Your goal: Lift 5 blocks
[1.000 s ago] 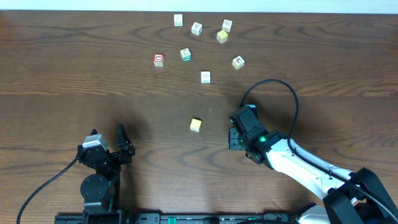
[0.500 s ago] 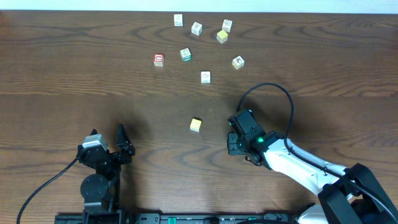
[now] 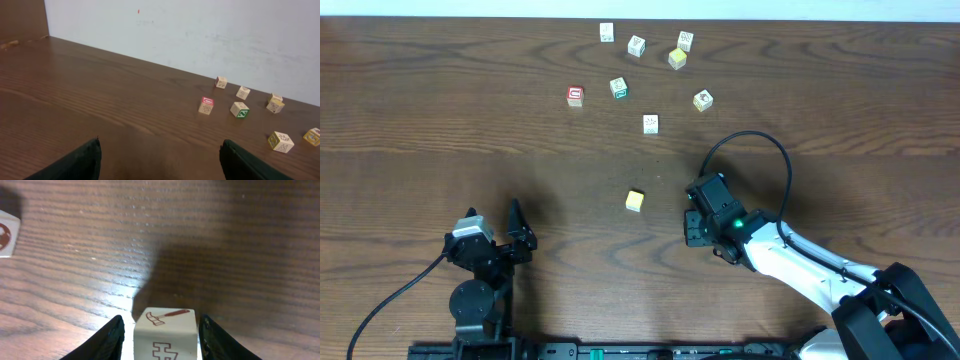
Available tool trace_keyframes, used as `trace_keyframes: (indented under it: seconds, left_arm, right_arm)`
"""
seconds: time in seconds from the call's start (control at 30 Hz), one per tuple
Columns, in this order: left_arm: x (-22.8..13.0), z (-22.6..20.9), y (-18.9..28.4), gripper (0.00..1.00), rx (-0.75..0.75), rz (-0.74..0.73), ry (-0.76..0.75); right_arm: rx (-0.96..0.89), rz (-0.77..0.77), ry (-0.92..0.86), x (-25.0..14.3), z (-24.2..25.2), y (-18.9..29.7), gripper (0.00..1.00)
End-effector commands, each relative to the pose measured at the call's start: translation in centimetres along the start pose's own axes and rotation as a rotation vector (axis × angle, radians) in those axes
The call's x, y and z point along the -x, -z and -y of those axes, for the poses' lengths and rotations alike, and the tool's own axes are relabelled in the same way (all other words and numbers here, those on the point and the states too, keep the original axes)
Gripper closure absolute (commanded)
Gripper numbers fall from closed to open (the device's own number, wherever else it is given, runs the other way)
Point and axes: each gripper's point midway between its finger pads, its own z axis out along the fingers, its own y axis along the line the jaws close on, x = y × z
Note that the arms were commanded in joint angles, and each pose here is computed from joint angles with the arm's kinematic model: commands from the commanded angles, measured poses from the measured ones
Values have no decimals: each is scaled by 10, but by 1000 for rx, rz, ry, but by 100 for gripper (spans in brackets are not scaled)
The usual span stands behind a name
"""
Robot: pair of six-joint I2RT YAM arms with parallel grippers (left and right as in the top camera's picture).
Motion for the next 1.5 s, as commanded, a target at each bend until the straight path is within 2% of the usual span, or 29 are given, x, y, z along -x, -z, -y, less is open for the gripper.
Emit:
trace_keyframes:
  seconds: [0.0,0.37,0.73,0.97,1.27,1.3,1.33,1.47]
  left_arm:
    - [-16,-7,-1,24,28,-47,2]
    - [-16,-7,-1,24,27,-48,2]
    - [-16,-7,-1,24,28,-47,2]
    - [-16,-7,-1,24,28,-47,2]
    - [-16,-7,-1,24,27,-48,2]
    - [-16,-7,-1,24,27,-48,2]
    - [-16,-7,-1,24,27,-48,2]
    - [-16,-7,-1,24,28,-47,2]
  right_arm:
    - [-15,41,16,14,-4,4,54]
    - [-61,33,-35,10,5,5,60]
    - [-68,38,-56,11,6,5,60]
    - [-68,44,-69,12,6,5,55]
    - [20,37,66,22,-15,11,48]
    - [23,45,78,27,-18,13,46]
    - [28,54,93,31,-21,16,40]
    - [54,111,175,60,-37,32,7]
